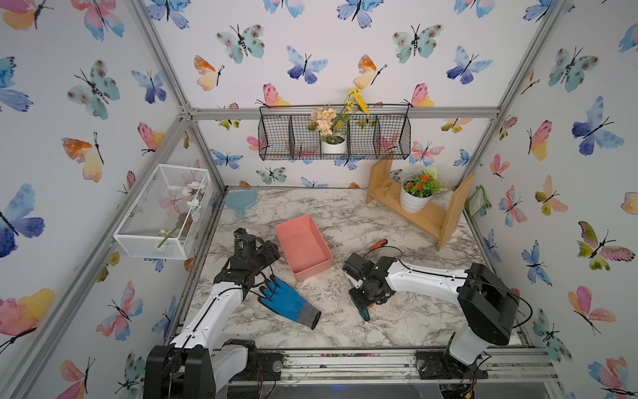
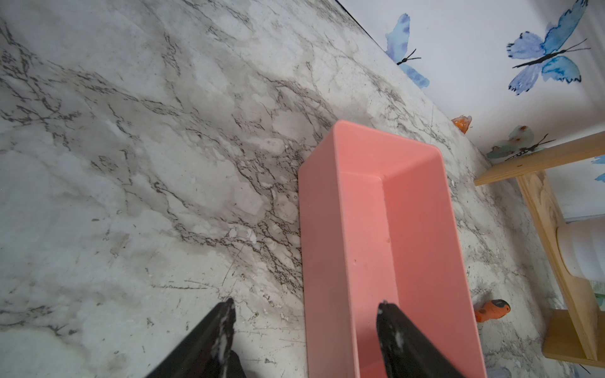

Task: Put the screwdriver on the desktop into the storage box
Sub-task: Pick up the screwdriver from the center of the board, then adjust the storage box at the center of the board, then place the screwdriver in the storage box, then pick up the screwdriver from the center of the board.

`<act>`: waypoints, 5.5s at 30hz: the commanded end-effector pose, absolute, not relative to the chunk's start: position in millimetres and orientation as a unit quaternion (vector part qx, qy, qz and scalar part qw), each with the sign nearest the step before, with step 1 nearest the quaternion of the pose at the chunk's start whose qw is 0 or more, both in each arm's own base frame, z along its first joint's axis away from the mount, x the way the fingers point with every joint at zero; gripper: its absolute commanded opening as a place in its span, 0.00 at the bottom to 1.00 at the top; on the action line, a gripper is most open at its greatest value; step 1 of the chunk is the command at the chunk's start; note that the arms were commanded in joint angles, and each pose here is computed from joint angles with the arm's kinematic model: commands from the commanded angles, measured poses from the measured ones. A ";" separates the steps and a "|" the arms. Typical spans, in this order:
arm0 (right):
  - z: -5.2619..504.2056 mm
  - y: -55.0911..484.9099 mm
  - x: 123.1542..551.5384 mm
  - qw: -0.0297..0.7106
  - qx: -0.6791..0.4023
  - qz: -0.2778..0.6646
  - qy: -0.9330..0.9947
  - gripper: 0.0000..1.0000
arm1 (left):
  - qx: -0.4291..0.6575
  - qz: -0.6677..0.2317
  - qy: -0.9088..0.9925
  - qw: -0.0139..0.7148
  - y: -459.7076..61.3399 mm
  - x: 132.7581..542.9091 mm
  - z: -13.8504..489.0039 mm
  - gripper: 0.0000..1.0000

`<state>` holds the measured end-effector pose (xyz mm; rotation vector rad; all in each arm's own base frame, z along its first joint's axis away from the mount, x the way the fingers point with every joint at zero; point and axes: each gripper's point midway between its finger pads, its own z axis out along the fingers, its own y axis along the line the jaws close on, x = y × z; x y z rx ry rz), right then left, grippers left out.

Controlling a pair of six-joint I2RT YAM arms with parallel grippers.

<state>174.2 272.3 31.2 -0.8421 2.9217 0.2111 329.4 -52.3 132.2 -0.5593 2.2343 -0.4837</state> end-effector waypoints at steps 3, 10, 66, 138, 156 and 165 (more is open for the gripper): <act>26.8 272.9 176.3 0.048 -0.278 0.056 0.958 0.37 | -0.218 -0.185 0.878 0.384 -58.7 331.3 137.4 0.73; 11.6 263.5 171.5 0.032 -0.279 0.031 0.959 0.32 | -0.222 -0.177 0.885 0.368 -63.7 326.7 129.8 0.72; 216.1 405.9 275.8 0.289 -0.192 0.272 0.898 0.01 | -0.167 -0.138 0.906 0.365 -122.1 313.6 129.9 0.56; 250.8 119.0 311.7 0.508 0.110 0.052 0.852 0.52 | -0.227 -0.220 0.947 0.061 -376.9 198.2 45.2 0.37; 249.4 123.7 316.7 0.503 0.096 0.050 0.857 0.53 | -0.229 -0.216 0.949 0.027 -391.0 191.5 26.2 0.40; 249.3 128.4 320.0 0.499 0.084 0.048 0.861 0.53 | -0.243 -0.203 0.949 0.009 -392.2 194.8 13.4 0.35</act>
